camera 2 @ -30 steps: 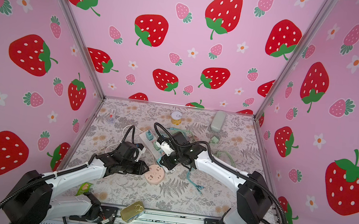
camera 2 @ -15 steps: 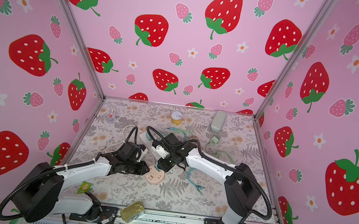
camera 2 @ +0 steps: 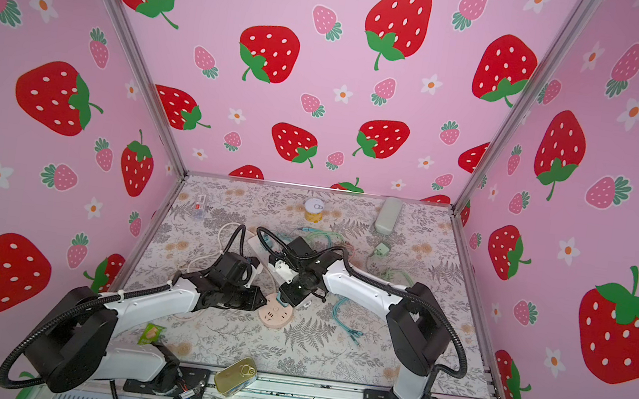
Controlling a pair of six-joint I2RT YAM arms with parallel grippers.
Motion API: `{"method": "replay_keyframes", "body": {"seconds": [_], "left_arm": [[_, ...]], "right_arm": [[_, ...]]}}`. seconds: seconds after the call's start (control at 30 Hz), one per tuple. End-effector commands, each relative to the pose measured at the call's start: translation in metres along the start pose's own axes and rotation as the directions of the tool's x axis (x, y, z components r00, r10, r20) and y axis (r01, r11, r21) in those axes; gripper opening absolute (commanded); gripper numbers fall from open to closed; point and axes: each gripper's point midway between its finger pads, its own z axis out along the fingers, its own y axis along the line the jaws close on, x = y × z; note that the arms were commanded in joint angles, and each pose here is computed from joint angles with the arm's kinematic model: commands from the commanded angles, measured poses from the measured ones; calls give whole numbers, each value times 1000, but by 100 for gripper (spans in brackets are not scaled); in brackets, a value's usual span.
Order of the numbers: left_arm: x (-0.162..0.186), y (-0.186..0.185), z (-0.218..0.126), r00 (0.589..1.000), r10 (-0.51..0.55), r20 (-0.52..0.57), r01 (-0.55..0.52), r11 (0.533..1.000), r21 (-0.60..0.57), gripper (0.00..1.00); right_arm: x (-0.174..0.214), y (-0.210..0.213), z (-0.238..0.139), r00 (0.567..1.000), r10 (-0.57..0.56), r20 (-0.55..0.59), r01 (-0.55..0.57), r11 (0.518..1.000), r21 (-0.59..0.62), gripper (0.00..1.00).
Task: Insert the plug
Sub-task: 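Align the teal charger prongs above the round pink socket with the right gripper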
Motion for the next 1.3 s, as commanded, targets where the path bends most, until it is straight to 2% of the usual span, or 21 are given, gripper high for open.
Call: {"method": "replay_keyframes", "body": {"seconds": [0.0,0.37,0.73,1.27], "left_arm": [[13,8,6,999,-6,-47,5,1000,-17,22],[14,9,7,999,-12,-49,11,1000,-22,21],[13,10,7,999,-16,-49,15,1000,-24,21],[15,12,5,999,-16,-51,15,999,-31,20]], "right_arm": [[-3,3,-2,999,-45,-18,45,999,3,1],[1,1,4,997,-63,-42,63,998,9,1],[-10,5,-1,995,-99,3,99,995,8,1],[-5,-3,10,994,-104,-38,105,994,39,1]]}}
